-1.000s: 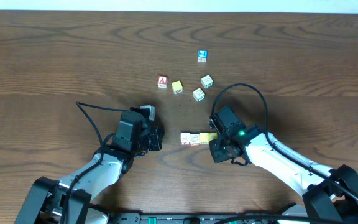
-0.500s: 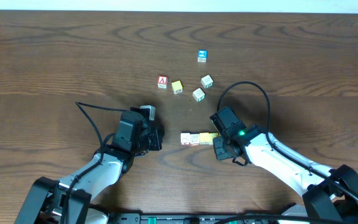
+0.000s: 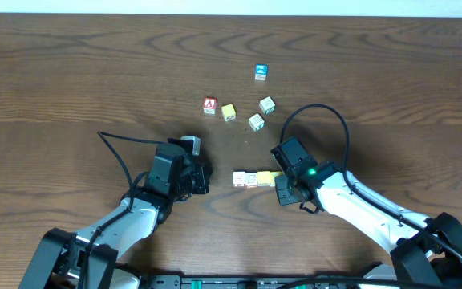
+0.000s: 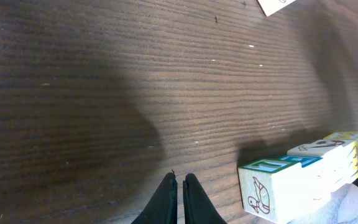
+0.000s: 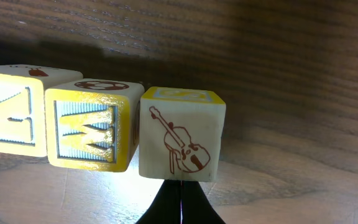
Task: Lift 5 blocks
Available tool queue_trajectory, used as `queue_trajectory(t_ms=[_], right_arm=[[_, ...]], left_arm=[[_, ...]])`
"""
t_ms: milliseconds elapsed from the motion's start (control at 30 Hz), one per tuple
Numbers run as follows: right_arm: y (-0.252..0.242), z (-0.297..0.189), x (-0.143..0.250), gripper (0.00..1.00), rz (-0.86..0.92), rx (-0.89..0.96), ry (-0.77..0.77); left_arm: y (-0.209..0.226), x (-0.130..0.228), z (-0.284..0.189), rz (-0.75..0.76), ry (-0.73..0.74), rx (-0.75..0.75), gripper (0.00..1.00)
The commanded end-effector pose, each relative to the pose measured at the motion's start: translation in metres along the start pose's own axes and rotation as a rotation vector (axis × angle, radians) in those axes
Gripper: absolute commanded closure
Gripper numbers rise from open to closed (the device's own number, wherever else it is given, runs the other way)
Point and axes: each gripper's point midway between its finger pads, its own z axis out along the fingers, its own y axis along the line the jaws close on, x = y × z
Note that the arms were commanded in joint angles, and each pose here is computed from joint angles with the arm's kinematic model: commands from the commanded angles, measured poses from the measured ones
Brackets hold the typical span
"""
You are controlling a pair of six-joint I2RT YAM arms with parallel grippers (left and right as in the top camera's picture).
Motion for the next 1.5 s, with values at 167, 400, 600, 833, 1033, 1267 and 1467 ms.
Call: queue_trajectory(t_ms=[167,400,600,833,1033,1267,1467], right_arm=[[0.007,0.001,0.000,0.99,-0.020,-0.031,0.002],[0.006,0.001,0.002,0.99,-0.020,-0.028,0.010],[-0.001,0.001,0.006,0.99,0.009,0.011,0.025],[-0.024,-0.003,0.010,0.99,0.116,0.140,0.022],[-0.042,-0.007,0.012,0.99,0.209,0.238,0.007],[-0.046,-0.006,-0.004,0.99,0.215,0.223,-0.046],[-0.036,-0.002,-0.025,0.99,0.110,0.117,-0.080]], left_arm=[[-0.003,-0.008,0.001,0.013,-0.015,-0.004,0.93],[-0.003,-0.007,0.001,0.013,-0.015,-0.004,0.93],[-0.003,-0.007,0.001,0.013,-0.015,-0.004,0.93],[-0.003,-0.007,0.001,0.013,-0.015,-0.004,0.93],[-0.003,-0.008,0.001,0.012,-0.016,-0.004,0.93],[-0.003,-0.008,0.001,-0.018,-0.016,-0.003,0.93],[-0.003,-0.007,0.001,-0.042,-0.015,-0.002,0.93]])
